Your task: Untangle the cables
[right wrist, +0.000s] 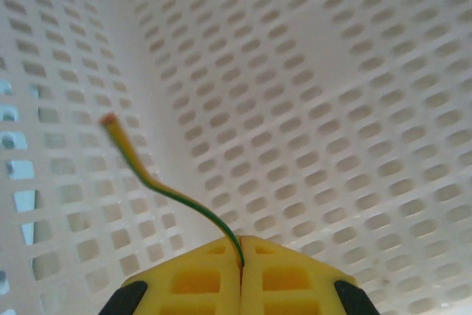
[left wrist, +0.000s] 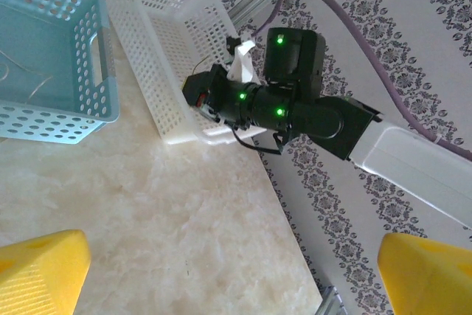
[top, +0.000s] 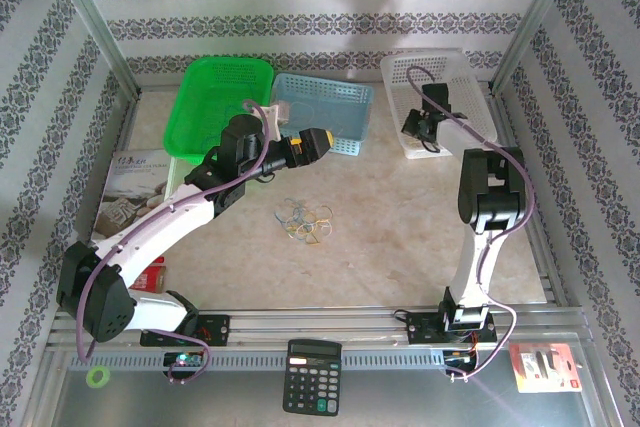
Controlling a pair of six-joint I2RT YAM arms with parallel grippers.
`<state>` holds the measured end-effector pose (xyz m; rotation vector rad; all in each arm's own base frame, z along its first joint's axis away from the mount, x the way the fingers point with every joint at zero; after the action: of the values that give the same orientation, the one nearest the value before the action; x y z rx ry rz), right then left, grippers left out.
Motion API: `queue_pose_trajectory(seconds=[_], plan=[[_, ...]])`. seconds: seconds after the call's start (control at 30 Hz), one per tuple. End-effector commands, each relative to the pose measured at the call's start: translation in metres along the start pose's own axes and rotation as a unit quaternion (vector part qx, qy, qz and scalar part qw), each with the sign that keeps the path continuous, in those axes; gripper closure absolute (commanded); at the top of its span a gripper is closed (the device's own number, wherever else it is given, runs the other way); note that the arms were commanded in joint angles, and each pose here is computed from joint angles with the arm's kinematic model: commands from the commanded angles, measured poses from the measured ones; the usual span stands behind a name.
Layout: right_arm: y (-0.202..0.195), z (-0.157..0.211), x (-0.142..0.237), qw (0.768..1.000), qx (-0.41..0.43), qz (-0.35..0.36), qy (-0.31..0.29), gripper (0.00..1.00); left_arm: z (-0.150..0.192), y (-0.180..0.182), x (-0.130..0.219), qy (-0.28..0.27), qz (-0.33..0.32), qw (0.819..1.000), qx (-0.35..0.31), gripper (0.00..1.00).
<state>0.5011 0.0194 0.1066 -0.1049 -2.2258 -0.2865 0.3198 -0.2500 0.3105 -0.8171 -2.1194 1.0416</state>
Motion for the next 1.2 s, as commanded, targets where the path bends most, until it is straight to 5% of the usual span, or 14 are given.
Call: queue_pose_trajectory(seconds=[0.0,0.33,0.67,0.87,0.97,1.1,1.17], plan=[[0.013,0.012,0.024,1.000,-0.002,-0.020,0.008,1.00,-0.003,-0.009,0.006,-0.012,0.020,1.000,-0.002,0.00],[0.032,0.048,0.062,0.998,-0.004,-0.058,-0.003,1.00,-0.003,-0.004,0.004,-0.013,0.019,1.000,0.000,0.00],[0.005,-0.033,0.083,0.996,0.000,-0.002,-0.089,1.00,0.001,-0.001,0.004,-0.006,0.015,1.000,0.004,0.00],[-0.014,-0.070,0.061,0.995,-0.006,0.019,-0.097,1.00,0.000,-0.002,0.008,-0.009,0.013,1.000,0.002,0.00],[-0.021,-0.080,0.043,0.996,-0.015,0.015,-0.088,0.91,0.000,-0.002,0.010,-0.013,0.010,1.000,0.001,0.00],[-0.019,-0.088,0.029,0.997,-0.021,-0.019,-0.079,0.61,0.000,0.000,0.012,-0.016,0.006,1.000,0.003,0.00],[-0.016,-0.092,0.032,0.996,-0.017,-0.027,-0.082,0.54,0.001,0.001,0.013,-0.016,0.005,1.000,0.002,0.00]])
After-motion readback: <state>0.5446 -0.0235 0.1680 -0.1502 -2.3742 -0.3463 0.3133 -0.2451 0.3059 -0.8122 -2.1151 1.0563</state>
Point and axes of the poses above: each hand's point on the last joint's axis, 136 mm out from that joint toward the fingers, its own x axis back along the fingers, its own y axis along the line the jaws close on, z = x × y, the point moved 4 cm from there along x, back along the fingers, and after that the axes turned 10 degrees about x, right-handed, at the moved point
